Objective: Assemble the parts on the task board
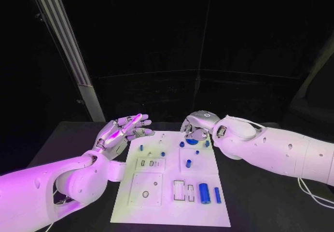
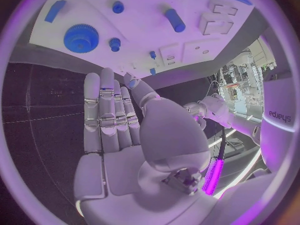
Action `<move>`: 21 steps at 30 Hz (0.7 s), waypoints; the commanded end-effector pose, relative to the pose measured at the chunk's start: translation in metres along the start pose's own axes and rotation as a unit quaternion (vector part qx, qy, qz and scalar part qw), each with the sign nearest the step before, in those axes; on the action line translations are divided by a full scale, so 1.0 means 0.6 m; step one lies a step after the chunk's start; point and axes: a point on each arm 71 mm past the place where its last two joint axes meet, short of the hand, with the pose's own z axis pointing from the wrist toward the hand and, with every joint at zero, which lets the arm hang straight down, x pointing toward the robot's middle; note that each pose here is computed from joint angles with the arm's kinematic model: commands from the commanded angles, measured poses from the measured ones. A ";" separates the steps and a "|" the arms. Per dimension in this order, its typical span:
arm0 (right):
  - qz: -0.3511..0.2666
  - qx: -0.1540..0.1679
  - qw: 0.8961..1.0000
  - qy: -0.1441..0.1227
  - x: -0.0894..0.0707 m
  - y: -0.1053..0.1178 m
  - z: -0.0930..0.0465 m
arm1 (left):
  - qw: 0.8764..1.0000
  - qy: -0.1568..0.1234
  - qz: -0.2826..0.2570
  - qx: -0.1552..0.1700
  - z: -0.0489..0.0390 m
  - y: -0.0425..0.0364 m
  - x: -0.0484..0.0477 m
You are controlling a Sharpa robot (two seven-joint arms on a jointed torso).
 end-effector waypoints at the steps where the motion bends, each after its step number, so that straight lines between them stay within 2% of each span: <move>1: -0.048 0.019 0.999 0.016 0.000 -0.002 0.004 | 1.000 0.009 -0.026 0.001 0.000 -0.003 0.005; 7: -0.053 0.020 0.998 0.026 0.001 0.004 0.009 | 1.000 0.010 -0.027 -0.002 0.000 -0.003 0.006; 21: -0.043 0.027 0.996 0.076 0.012 0.003 0.012 | 1.000 0.011 -0.026 -0.007 0.002 -0.003 0.005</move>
